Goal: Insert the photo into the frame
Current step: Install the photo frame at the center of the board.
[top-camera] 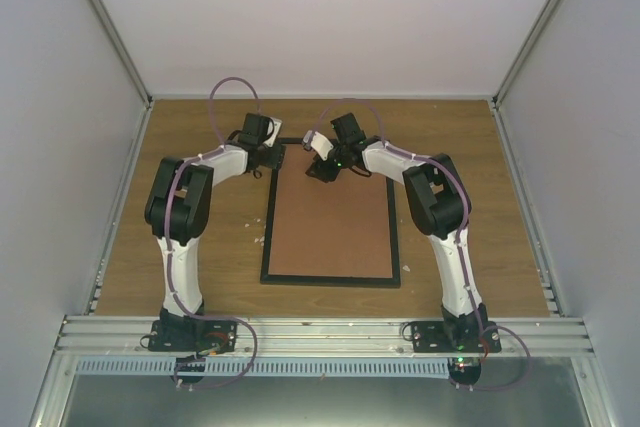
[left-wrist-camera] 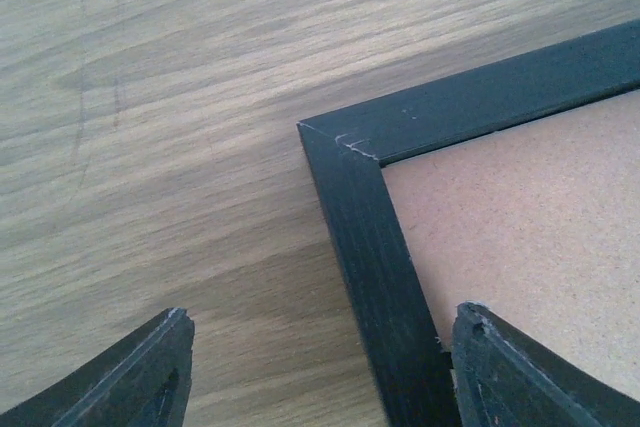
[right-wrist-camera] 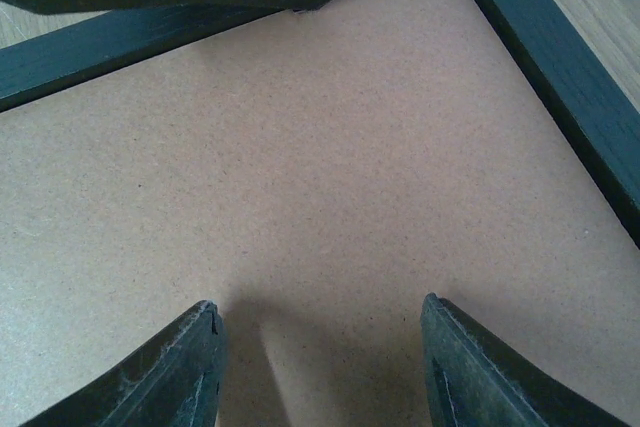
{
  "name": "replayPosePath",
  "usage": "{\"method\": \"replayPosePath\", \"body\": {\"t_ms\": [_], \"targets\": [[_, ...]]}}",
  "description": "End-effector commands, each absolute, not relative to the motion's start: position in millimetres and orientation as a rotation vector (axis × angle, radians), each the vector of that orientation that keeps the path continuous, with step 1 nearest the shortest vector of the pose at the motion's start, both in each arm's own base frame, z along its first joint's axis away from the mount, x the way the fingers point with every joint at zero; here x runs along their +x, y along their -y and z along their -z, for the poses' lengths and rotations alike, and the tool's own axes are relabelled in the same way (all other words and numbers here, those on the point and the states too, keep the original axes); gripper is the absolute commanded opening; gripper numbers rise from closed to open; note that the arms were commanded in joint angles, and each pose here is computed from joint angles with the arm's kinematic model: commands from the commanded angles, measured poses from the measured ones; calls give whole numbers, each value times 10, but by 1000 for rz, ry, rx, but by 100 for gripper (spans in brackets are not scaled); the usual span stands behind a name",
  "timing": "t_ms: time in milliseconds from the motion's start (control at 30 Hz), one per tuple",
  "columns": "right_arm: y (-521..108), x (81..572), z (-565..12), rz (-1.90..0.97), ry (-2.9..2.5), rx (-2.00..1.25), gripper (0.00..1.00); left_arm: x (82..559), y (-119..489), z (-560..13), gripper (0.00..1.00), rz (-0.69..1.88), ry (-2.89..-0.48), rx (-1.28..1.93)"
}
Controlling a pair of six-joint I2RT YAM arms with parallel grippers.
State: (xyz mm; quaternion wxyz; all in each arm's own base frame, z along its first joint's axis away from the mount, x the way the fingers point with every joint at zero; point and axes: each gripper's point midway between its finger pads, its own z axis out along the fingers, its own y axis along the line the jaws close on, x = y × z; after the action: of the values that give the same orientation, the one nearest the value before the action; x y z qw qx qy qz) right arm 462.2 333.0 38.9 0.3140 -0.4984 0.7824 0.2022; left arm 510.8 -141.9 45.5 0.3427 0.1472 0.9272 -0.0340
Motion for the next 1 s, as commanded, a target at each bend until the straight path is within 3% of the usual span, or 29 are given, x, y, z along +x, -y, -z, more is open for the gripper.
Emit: {"method": "replayPosePath", "body": {"t_ms": [0, 300, 533, 967], "targets": [[-3027, 4292, 430, -521, -2353, -1333, 55, 4369, 1455, 316, 70, -4, -2688, 626], [-3028, 4282, 435, -530, -2360, -1327, 55, 4516, 1514, 130, 72, 139, -2694, 587], [-3043, 4267, 379, -547, -2358, -1326, 55, 4783, 1435, -500, 75, 391, -2591, 432], [-3306, 4073, -271, -605, -2169, -1420, 56, 4134, 1062, -753, 77, 503, -2644, 353]]}}
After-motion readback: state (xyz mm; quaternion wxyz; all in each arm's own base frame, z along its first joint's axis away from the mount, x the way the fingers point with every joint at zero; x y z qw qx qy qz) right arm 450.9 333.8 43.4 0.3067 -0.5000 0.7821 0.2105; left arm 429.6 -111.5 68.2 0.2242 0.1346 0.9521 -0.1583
